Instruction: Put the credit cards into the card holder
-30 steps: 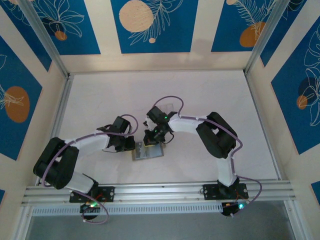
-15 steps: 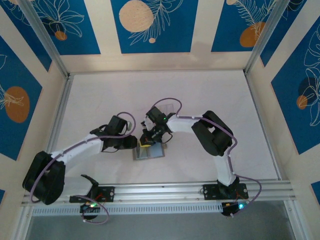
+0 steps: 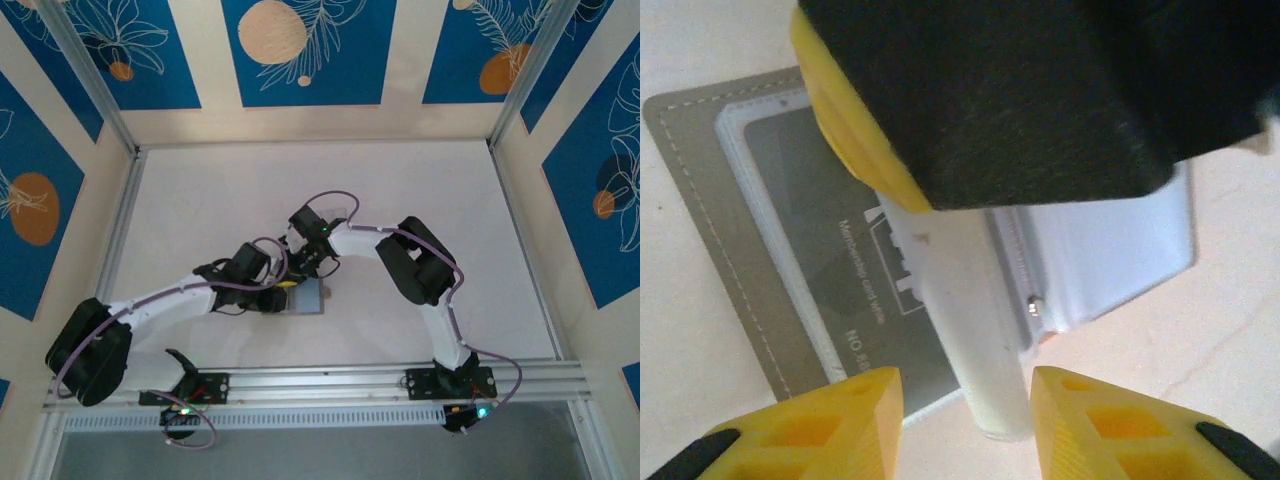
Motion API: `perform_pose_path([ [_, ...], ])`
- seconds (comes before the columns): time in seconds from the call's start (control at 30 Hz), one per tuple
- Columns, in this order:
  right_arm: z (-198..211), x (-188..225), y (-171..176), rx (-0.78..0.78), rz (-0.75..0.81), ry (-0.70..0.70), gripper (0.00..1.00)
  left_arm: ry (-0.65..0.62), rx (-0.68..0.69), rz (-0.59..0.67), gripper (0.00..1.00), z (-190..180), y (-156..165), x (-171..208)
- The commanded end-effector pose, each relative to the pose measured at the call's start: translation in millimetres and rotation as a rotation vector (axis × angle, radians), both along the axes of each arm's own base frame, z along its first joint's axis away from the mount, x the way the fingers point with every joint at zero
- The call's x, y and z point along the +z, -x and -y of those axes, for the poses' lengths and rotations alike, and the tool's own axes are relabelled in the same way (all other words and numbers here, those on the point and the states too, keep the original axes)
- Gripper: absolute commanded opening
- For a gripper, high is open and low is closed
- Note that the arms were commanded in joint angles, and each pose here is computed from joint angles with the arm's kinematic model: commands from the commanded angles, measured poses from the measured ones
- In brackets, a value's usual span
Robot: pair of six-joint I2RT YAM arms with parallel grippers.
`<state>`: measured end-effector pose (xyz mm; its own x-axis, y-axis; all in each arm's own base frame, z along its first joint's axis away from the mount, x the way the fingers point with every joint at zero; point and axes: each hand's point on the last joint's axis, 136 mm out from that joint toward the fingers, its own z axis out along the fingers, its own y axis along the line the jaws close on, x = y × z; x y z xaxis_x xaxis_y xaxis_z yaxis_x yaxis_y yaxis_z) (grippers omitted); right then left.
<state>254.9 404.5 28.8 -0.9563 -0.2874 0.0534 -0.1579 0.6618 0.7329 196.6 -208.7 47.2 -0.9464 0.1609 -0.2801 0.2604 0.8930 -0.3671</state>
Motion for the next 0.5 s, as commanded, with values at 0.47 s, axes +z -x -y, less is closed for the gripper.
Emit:
perform_pose_path([
  [0.47, 1, 24, 4, 0.057, 0.016, -0.009, 0.22, -0.293, 0.018, 0.099, 0.36, -25, -19, -15],
])
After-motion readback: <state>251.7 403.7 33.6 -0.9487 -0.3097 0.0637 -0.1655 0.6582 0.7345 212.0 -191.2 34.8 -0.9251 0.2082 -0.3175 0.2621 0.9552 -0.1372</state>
